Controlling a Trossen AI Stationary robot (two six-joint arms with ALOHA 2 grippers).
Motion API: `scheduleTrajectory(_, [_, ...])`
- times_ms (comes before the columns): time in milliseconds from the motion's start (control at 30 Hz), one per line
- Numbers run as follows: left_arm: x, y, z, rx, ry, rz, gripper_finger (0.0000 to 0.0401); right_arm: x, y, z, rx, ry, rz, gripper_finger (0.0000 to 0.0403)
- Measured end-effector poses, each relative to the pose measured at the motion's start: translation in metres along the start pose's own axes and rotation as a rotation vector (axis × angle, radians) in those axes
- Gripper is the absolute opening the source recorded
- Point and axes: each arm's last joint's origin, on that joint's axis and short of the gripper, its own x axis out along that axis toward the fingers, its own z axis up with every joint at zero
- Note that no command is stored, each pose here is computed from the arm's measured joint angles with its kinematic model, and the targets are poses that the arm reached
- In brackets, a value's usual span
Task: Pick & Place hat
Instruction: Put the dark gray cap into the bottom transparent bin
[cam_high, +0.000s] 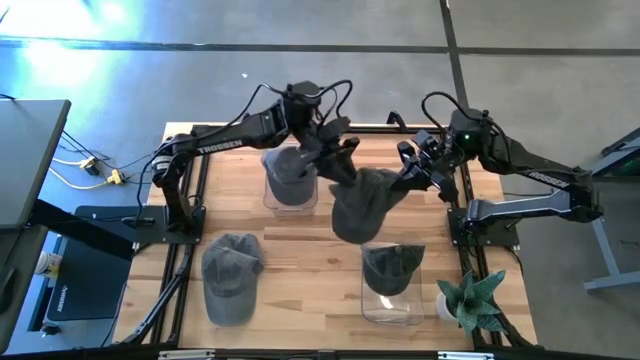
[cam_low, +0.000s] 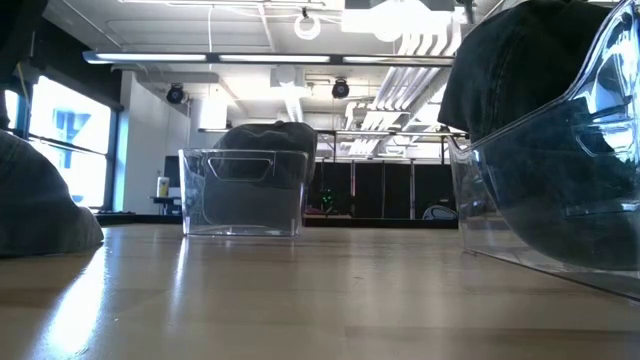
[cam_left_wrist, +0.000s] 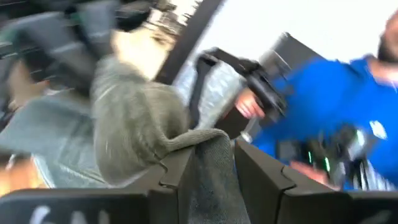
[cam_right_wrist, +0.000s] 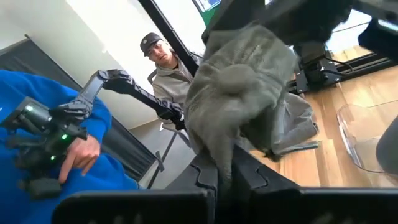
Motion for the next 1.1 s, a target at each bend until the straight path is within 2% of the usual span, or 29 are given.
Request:
scheduleTrajectory(100, [0.008, 0.010, -0.004, -0.129, -0.034, 0.075, 0.0144, 0.000, 0.000, 0.000, -0.005, -0.003, -0.008, 0.0006])
scheduleTrajectory(167, [0.009, 0.014, -0.007, -0.160, -0.037, 0.093, 0.0178, 0.000, 0.000, 0.000, -0.017, -0.001, -0.010, 0.0003])
scheduleTrajectory(233, [0.008, 0.011, -0.005, -0.132, -0.039, 0.083, 0.0215, 0.000, -0.001, 0.000, -0.028, -0.001, -0.013, 0.0003])
scheduleTrajectory(333, [0.004, 0.010, -0.004, -0.020, 0.000, 0.016, 0.0267, 0.000, -0.001, 0.000, -0.030, -0.002, -0.017, 0.0005])
scheduleTrajectory(433, [-0.005, 0.012, -0.002, 0.074, -0.001, 0.028, 0.0298, -0.001, 0.000, -0.001, -0.042, 0.004, -0.021, 0.0003])
scheduleTrajectory(567, [-0.029, -0.009, 0.020, 0.271, -0.071, 0.198, 0.0301, -0.003, 0.000, -0.001, -0.055, -0.008, -0.050, 0.0004])
scheduleTrajectory(667, [-0.042, -0.028, 0.033, 0.414, -0.082, 0.410, 0.0292, -0.003, 0.000, -0.002, -0.052, -0.012, -0.072, 0.0002])
scheduleTrajectory(733, [-0.043, -0.035, 0.039, 0.460, -0.076, 0.530, 0.0288, -0.003, 0.000, -0.002, -0.057, -0.013, -0.072, 0.0002])
scheduleTrajectory(800, [-0.040, -0.042, 0.043, 0.478, -0.084, 0.554, 0.0287, -0.004, 0.001, -0.002, -0.059, -0.014, -0.071, 0.0004])
scheduleTrajectory(900, [-0.028, -0.048, 0.044, 0.509, -0.095, 0.511, 0.0286, -0.003, 0.001, -0.002, -0.082, -0.013, -0.072, 0.0004])
scheduleTrajectory(967, [-0.015, -0.041, 0.039, 0.503, -0.083, 0.492, 0.0286, -0.003, 0.001, -0.002, -0.094, -0.013, -0.071, 0.0002])
scheduleTrajectory(1100, [0.012, -0.012, 0.023, 0.448, -0.035, 0.515, 0.0296, -0.003, 0.001, -0.002, -0.096, -0.013, -0.073, 0.0005])
